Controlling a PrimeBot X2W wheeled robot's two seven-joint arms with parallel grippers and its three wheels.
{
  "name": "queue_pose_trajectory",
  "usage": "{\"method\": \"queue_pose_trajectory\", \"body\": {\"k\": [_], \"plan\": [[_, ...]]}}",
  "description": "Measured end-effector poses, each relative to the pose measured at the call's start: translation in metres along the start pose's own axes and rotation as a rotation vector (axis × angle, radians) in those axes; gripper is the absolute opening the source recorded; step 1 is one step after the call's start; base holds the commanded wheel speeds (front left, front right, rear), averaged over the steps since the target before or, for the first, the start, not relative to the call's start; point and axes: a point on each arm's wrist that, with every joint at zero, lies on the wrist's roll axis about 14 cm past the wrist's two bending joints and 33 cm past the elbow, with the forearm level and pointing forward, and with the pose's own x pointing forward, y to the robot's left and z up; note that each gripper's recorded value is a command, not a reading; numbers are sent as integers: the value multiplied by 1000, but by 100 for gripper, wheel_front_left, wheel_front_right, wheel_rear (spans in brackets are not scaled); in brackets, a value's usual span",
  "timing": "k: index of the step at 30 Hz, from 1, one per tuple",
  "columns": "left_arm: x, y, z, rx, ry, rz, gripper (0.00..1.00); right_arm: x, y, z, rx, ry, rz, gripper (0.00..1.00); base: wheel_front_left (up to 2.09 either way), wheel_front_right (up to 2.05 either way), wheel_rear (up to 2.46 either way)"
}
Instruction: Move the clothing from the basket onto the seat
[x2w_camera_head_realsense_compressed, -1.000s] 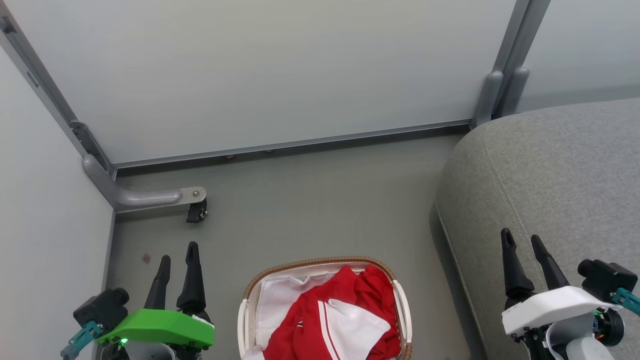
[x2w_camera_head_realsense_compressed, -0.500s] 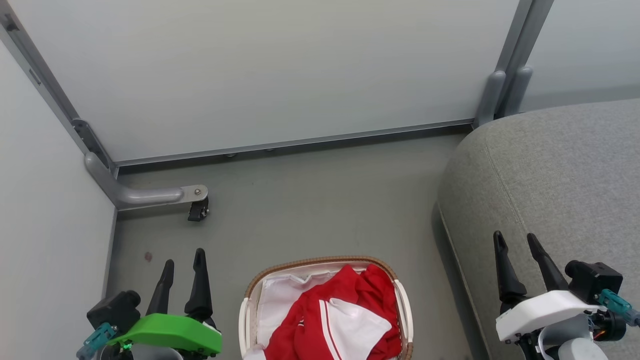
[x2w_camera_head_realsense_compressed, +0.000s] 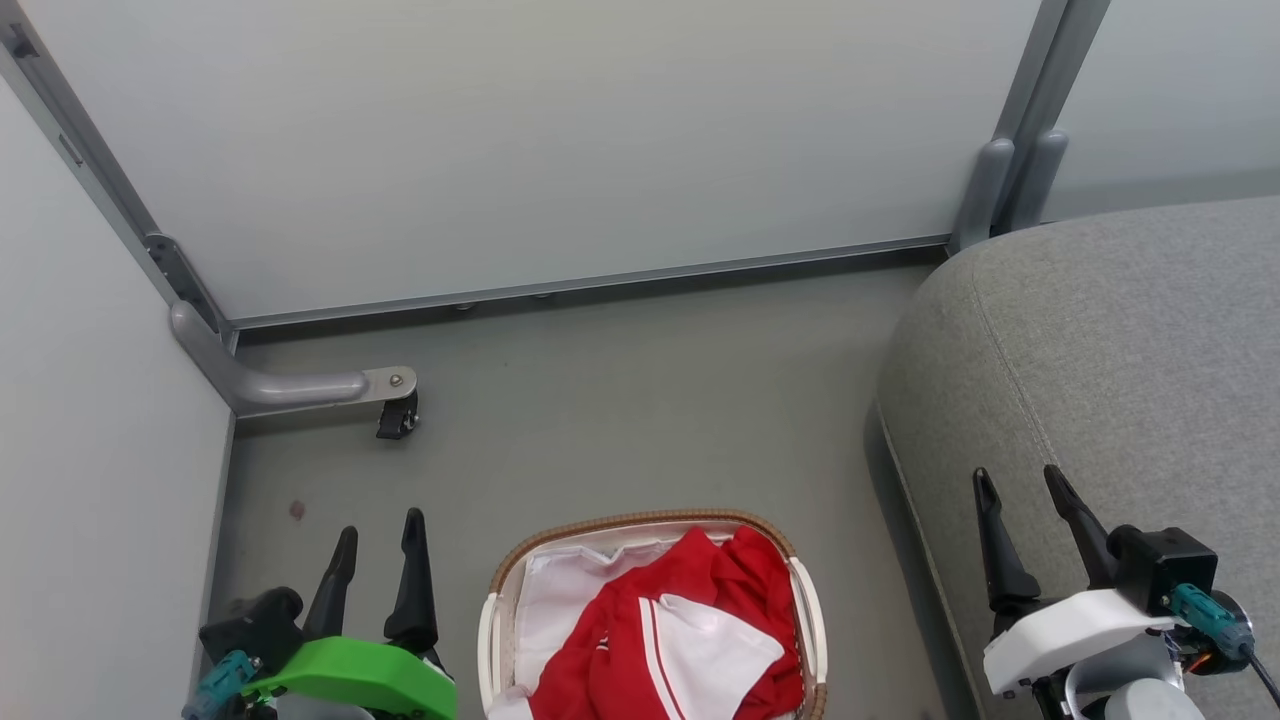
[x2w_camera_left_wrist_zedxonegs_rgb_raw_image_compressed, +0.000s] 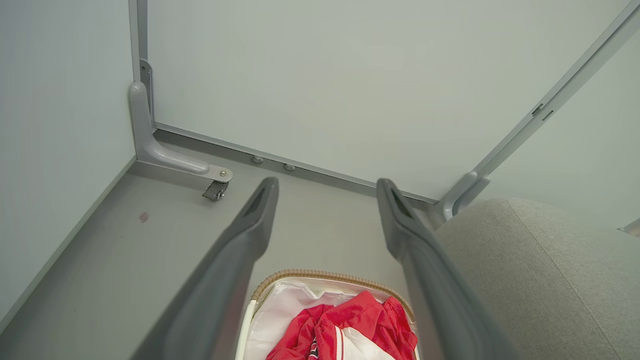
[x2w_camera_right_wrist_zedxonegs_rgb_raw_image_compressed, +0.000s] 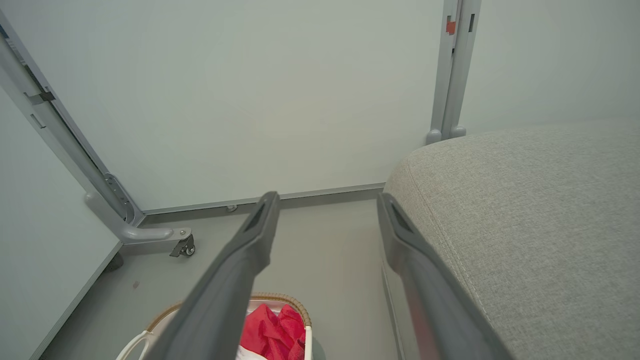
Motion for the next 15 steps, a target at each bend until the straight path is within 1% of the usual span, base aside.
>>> {"method": "queue_pose_trajectory", "body": {"k": [15], "plan": [[-1,-2,-7,88,12,-20,100,-1,3,-2,-115,-1,26,100,0,0,0]]}}
